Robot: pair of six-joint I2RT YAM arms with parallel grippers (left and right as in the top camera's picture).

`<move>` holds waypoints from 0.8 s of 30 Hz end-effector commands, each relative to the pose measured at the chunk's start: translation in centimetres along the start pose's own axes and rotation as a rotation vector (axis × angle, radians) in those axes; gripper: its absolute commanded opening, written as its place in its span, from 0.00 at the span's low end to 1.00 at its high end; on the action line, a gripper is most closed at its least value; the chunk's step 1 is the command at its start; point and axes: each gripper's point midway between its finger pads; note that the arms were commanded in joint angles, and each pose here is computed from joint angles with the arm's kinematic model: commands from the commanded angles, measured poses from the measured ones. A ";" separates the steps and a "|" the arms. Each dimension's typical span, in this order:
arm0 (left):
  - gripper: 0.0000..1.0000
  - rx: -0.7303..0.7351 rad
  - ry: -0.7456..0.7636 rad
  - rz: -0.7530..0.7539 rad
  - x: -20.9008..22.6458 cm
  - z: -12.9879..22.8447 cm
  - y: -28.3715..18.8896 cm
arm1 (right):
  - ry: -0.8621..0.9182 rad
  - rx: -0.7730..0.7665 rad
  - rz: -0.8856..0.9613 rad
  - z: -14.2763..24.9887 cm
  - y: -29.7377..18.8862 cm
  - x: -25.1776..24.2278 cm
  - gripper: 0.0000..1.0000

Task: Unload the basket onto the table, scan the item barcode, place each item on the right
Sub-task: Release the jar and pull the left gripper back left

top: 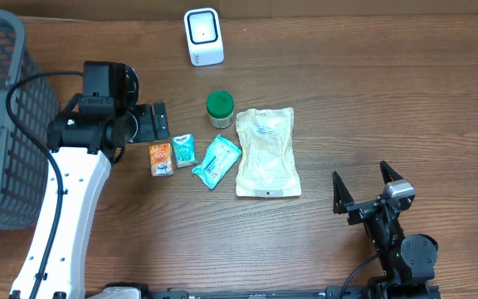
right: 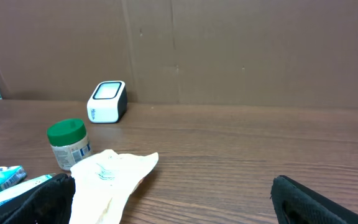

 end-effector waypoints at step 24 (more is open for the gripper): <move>1.00 -0.003 0.389 0.190 -3.3 0.7 -0.7 | 0.049 -0.006 -0.323 -7.1 -1.5 6.2 1.00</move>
Point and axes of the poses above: each gripper's point midway between its finger pads, its own y axis out along the fingers, its own x axis along the line the jaws close on, z = x × y, and after that the axes turned 1 degree about y, right-handed
